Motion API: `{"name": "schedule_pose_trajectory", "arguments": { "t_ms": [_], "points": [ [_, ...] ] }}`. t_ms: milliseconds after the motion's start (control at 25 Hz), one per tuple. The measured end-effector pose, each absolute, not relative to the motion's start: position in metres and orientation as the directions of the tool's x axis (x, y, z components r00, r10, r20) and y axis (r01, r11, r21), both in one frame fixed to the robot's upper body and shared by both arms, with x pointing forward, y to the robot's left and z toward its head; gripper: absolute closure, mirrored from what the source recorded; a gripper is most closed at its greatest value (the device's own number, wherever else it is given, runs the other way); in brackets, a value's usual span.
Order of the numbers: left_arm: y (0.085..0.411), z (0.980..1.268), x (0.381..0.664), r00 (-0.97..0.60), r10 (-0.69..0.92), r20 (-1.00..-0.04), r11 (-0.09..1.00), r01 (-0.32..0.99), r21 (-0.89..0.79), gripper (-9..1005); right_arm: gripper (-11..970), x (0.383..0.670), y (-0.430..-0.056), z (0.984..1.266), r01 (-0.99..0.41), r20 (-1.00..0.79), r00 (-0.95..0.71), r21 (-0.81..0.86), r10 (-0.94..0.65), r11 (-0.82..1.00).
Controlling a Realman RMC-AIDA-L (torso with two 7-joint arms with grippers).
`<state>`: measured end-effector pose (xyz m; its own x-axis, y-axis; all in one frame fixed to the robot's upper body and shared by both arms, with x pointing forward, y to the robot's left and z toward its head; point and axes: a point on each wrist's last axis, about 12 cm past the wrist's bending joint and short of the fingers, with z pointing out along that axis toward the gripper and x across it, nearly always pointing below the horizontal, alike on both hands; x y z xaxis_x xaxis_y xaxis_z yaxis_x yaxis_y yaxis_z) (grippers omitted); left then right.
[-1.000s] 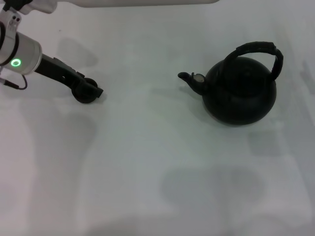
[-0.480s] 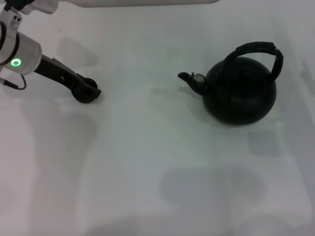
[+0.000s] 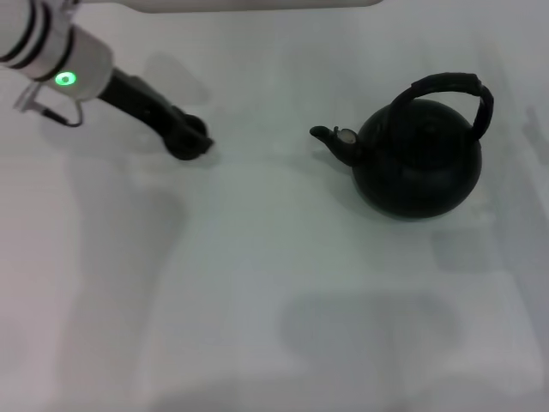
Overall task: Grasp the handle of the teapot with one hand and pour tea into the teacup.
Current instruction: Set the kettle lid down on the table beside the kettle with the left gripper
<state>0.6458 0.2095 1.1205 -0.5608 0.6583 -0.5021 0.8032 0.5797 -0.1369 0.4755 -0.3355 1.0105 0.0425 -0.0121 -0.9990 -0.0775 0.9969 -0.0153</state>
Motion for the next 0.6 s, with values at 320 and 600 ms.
{"name": "schedule_pose_trajectory", "arguments": {
  "t_ms": [320, 600],
  "points": [
    [0.161, 1.129, 0.648, -0.437, 0.752, -0.494, 0.427, 0.893, -0.139, 300, 85, 0.477, -0.334, 1.012, -0.081, -0.999, 0.048, -0.012, -0.008, 0.997],
    [0.132, 1.124, 0.641, -0.344, 0.819, -0.459, 0.319, 0.938, -0.134, 300, 85, 0.477, -0.334, 1.012, -0.082, -0.999, 0.049, -0.011, -0.007, 0.997]
  ]
}}
